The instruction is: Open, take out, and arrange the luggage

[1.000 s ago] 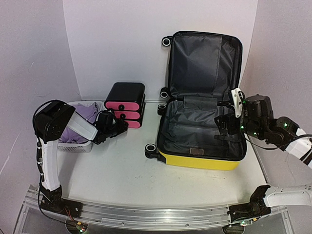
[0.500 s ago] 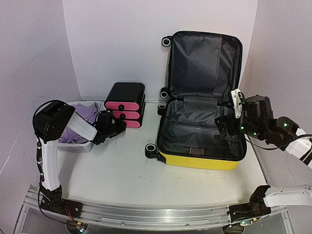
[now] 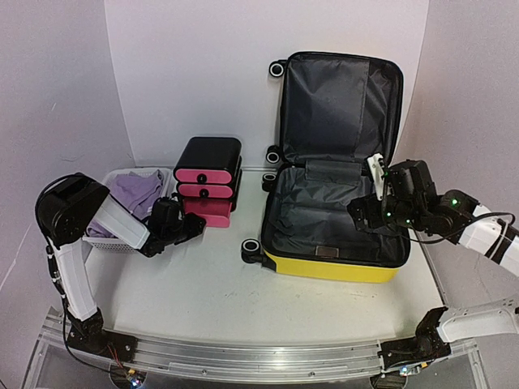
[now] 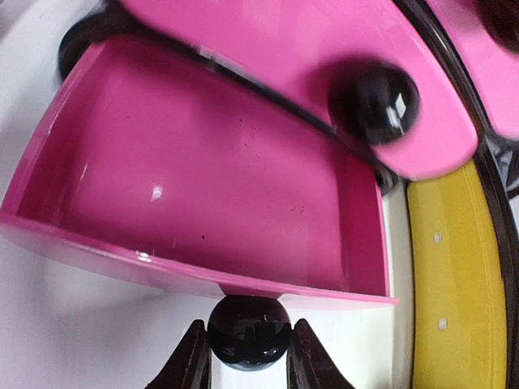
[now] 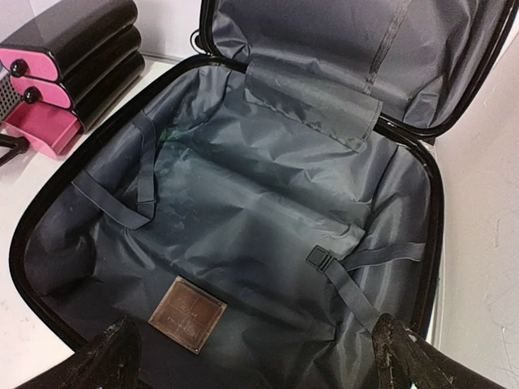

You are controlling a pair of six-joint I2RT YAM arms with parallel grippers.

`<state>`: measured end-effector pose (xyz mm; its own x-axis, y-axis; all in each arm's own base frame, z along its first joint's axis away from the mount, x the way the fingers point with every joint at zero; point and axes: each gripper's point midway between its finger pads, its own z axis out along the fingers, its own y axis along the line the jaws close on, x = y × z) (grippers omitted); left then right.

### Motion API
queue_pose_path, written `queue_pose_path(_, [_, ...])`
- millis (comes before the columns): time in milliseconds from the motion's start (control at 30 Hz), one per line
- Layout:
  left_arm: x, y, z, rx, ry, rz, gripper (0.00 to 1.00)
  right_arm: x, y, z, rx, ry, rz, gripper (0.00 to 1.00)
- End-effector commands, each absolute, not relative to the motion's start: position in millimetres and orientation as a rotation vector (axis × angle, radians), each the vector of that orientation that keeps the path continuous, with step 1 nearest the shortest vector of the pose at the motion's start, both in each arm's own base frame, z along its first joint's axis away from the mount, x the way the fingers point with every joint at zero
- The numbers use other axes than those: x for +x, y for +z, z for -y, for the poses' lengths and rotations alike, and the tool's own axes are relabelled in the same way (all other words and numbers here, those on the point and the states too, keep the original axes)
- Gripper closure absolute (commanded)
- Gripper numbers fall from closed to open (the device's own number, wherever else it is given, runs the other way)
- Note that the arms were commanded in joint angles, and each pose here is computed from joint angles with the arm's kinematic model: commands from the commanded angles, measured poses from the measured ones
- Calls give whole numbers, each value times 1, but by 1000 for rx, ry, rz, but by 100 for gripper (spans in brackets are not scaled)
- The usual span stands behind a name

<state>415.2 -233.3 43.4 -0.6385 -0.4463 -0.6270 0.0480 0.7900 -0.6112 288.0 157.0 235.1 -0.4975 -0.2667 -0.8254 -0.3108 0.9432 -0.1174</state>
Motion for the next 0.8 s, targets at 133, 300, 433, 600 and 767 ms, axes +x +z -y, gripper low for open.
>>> queue_pose_path(133, [374, 65, 242, -235, -819, -2130, 80, 300, 231, -174, -410, 116, -2100, 2])
queue_pose_path(300, [360, 59, 248, -223, -836, -2155, 76, 302, 225, -179, -412, 126, -2112, 2])
queue_pose_path(433, [359, 59, 249, -214, -842, -2159, 61, 304, 221, -182, -424, 123, -2117, 2])
queue_pose_path(600, [349, 66, 252, -194, -892, -2167, 41, 306, 212, -183, -440, 107, -2138, 2])
queue_pose_path(767, [323, 85, 251, -98, -863, -2224, 27, 309, 197, -193, -523, 106, -2208, 2])
